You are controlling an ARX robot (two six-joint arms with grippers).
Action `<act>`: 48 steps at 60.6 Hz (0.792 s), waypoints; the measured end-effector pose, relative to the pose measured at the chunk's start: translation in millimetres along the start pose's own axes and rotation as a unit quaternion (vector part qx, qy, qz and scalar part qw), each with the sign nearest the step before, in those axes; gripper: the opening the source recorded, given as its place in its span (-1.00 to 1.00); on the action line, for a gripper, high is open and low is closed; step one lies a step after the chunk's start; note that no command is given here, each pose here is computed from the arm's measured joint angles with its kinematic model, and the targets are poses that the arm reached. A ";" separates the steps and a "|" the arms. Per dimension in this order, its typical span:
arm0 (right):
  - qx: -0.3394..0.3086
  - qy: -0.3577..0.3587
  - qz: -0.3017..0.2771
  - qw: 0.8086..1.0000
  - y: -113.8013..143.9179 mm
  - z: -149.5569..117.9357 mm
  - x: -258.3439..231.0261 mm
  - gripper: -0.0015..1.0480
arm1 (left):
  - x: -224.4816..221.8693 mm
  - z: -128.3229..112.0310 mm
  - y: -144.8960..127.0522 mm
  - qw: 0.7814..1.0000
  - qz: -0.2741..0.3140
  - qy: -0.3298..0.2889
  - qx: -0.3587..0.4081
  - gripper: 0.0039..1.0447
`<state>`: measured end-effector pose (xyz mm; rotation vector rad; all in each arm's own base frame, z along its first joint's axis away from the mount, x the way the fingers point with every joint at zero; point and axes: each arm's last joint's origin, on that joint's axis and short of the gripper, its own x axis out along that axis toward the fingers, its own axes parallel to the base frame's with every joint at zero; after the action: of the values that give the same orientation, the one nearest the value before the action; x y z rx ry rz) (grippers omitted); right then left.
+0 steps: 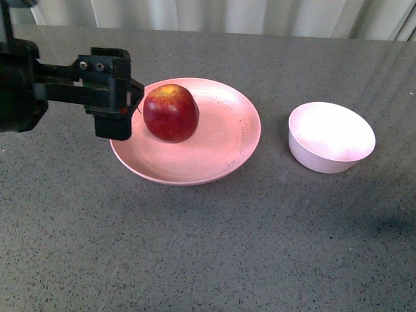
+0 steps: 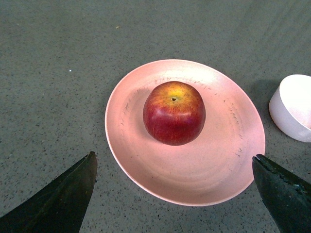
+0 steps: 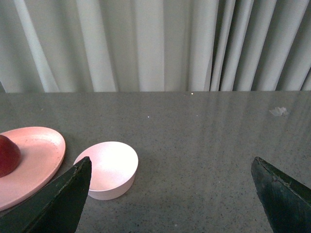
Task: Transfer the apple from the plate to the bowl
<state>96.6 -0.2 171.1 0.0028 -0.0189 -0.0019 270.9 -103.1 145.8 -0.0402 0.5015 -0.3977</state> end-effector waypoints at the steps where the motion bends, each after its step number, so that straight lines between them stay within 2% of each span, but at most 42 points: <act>1: 0.000 0.000 0.000 1.000 0.0 0.0 0.0 0.83 | 0.9 0.0 0.0 1.000 0.000 0.001 0.001 0.84; 48: 0.000 0.000 0.000 1.000 0.0 0.0 0.0 0.83 | 87.3 9.3 -4.4 0.999 -0.014 0.030 0.024 0.84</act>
<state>96.6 -0.2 171.1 0.0028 -0.0189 -0.0019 343.7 -141.0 114.4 0.0122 0.5507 -0.4386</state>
